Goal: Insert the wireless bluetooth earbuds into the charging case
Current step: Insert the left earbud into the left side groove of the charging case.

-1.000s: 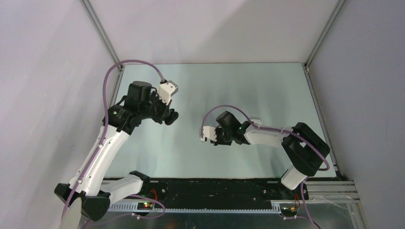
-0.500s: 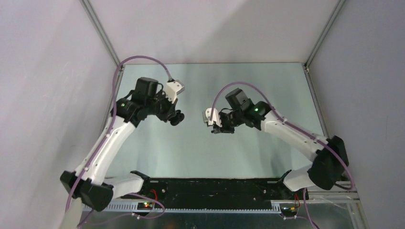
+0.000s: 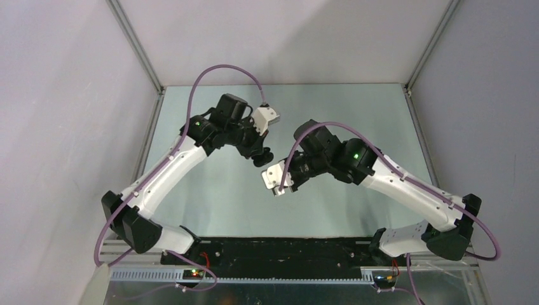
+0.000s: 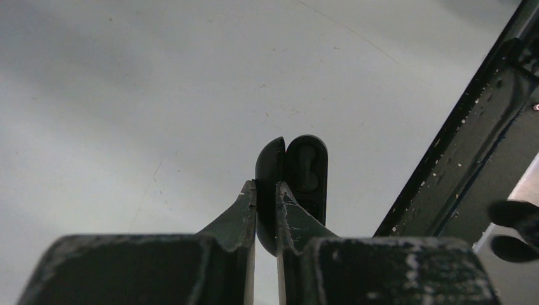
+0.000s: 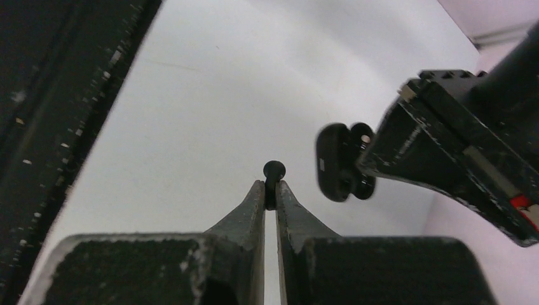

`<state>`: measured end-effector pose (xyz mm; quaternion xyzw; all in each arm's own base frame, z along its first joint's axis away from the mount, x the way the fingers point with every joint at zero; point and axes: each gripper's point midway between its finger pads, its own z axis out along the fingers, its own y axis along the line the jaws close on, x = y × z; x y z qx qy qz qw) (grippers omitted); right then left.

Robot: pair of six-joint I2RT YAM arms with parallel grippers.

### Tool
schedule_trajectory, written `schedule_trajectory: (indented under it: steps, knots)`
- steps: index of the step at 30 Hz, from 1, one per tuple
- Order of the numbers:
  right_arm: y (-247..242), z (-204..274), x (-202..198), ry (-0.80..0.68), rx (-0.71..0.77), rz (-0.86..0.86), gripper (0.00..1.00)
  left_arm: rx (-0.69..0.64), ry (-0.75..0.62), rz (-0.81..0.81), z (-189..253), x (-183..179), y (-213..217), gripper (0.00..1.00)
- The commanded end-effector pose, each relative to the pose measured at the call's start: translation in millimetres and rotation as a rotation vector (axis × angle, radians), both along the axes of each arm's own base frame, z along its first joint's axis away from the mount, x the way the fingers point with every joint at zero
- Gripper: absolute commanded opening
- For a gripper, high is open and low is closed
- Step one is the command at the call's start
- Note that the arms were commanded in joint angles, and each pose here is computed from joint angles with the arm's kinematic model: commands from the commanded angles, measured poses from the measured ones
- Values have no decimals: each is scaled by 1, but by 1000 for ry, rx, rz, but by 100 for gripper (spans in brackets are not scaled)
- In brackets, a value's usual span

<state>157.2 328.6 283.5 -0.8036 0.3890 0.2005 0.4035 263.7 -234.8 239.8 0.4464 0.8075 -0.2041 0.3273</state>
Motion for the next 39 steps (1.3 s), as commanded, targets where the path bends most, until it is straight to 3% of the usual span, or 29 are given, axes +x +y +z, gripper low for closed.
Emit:
schedule_trajectory:
  steps: [1,9,32,39]
  knots:
    - [0,13,38,-213,-29,-86,0,-58,-21,-29,19,-5,-18,0]
    - [30,26,54,-337,7,-73,0,-60,-2,-51,17,-17,-29,0]
    - [40,-2,45,-179,-71,-37,0,-61,-44,-60,26,-19,-27,0]
    - [40,-10,52,-206,-109,-45,0,-53,-71,-60,29,-17,-24,0]
